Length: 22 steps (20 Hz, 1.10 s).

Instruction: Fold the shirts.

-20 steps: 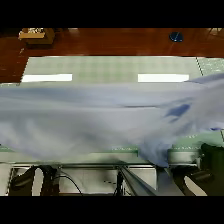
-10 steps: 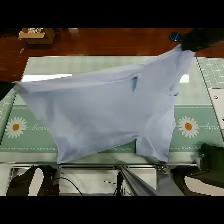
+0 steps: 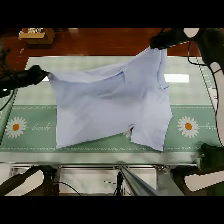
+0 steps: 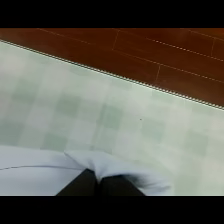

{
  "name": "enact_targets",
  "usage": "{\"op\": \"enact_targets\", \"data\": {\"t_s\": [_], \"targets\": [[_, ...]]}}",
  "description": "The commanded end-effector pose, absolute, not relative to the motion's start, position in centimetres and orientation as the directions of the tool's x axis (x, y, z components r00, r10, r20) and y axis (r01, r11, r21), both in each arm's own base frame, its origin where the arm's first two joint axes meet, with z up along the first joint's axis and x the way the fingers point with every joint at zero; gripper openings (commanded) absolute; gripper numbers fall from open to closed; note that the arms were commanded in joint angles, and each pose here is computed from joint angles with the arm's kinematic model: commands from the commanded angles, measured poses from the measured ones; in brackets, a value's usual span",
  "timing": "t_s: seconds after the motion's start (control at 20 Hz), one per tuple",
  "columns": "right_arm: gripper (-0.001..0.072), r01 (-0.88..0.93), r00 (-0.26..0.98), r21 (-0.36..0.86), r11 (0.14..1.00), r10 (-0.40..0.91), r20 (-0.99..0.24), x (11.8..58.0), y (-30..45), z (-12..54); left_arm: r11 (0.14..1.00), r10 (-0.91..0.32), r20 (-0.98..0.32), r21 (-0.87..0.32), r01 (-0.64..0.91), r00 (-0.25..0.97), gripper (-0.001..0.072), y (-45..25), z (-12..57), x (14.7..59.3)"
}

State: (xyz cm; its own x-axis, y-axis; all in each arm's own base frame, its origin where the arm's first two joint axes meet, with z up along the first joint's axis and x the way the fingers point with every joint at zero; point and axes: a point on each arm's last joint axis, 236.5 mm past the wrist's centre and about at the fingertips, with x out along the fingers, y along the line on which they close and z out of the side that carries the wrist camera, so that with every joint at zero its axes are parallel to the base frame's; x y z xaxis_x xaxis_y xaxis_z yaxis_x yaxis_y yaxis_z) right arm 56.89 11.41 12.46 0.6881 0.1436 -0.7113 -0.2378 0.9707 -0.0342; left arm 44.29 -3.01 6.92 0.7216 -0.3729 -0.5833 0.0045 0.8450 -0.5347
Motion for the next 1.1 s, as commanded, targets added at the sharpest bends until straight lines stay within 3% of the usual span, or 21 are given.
{"op": "enact_targets", "data": {"t_s": [0.0, 0.15, 0.2, 0.25, 0.3, 0.35, 0.4, 0.45, 0.55, 0.75, 0.9, 1.05], "targets": [[0.0026, -0.212, 0.645, 0.002, 0.977, 0.142, -0.751, 58.0, 11.8, 8.1, 0.847, -0.384, -0.643, -0.531, -0.024, 0.663, 0.0016, -4.6, 1.1, 46.0], [0.0031, -0.209, 0.555, 0.007, 0.978, 0.124, -0.823, 57.6, 11.7, 3.3, 0.836, -0.429, -0.684, -0.549, -0.029, 0.590, 0.0016, -5.6, -1.4, 45.1], [0.0102, -0.209, 0.539, 0.003, 0.978, 0.118, -0.834, 57.4, 11.6, 2.5, 0.836, -0.433, -0.689, -0.549, -0.027, 0.581, 0.0018, -5.4, -1.4, 44.8], [0.0244, -0.208, 0.536, -0.007, 0.978, 0.108, -0.837, 57.4, 11.3, 2.3, 0.834, -0.439, -0.688, -0.552, -0.023, 0.578, 0.0052, -4.9, -0.8, 44.7], [0.0359, -0.216, 0.541, -0.030, 0.976, 0.094, -0.835, 57.4, 10.8, 2.9, 0.834, -0.441, -0.686, -0.551, -0.017, 0.579, 0.0240, -3.8, 0.2, 44.7], [0.0449, -0.260, 0.549, -0.081, 0.962, 0.079, -0.832, 57.1, 10.1, 3.9, 0.834, -0.444, -0.682, -0.552, -0.011, 0.581, 0.0509, -2.5, 1.6, 44.7], [0.0479, -0.311, 0.552, -0.163, 0.936, 0.038, -0.833, 56.6, 8.7, 5.2, 0.835, -0.447, -0.682, -0.551, -0.003, 0.579, 0.0663, -0.7, 3.2, 44.6], [0.0479, -0.325, 0.550, -0.228, 0.918, -0.013, -0.835, 55.8, 6.8, 6.5, 0.834, -0.457, -0.687, -0.552, 0.003, 0.565, 0.0671, 1.0, 4.6, 44.0], [0.0476, -0.242, 0.514, -0.208, 0.948, -0.057, -0.856, 53.5, 2.8, 8.8, 0.817, -0.486, -0.723, -0.576, -0.039, 0.491, 0.0669, 4.2, 6.2, 40.8], [0.0452, -0.079, 0.275, -0.103, 0.992, -0.078, -0.958, 47.0, -5.1, 5.2, 0.692, -0.578, -0.783, -0.620, -0.370, 0.232, 0.0668, 4.8, 1.1, 29.9], [0.0452, 0.011, 0.139, 0.056, 0.998, 0.053, -0.989, 42.1, -8.7, 0.2, 0.669, -0.637, -0.763, -0.616, -0.417, 0.105, 0.0668, 0.5, -4.1, 22.4], [0.0452, 0.120, 0.140, 0.259, 0.958, 0.242, -0.960, 38.9, -9.8, -1.6, 0.630, -0.702, -0.712, -0.618, -0.470, -0.005, 0.0668, -3.2, -7.1, 16.9]]}}
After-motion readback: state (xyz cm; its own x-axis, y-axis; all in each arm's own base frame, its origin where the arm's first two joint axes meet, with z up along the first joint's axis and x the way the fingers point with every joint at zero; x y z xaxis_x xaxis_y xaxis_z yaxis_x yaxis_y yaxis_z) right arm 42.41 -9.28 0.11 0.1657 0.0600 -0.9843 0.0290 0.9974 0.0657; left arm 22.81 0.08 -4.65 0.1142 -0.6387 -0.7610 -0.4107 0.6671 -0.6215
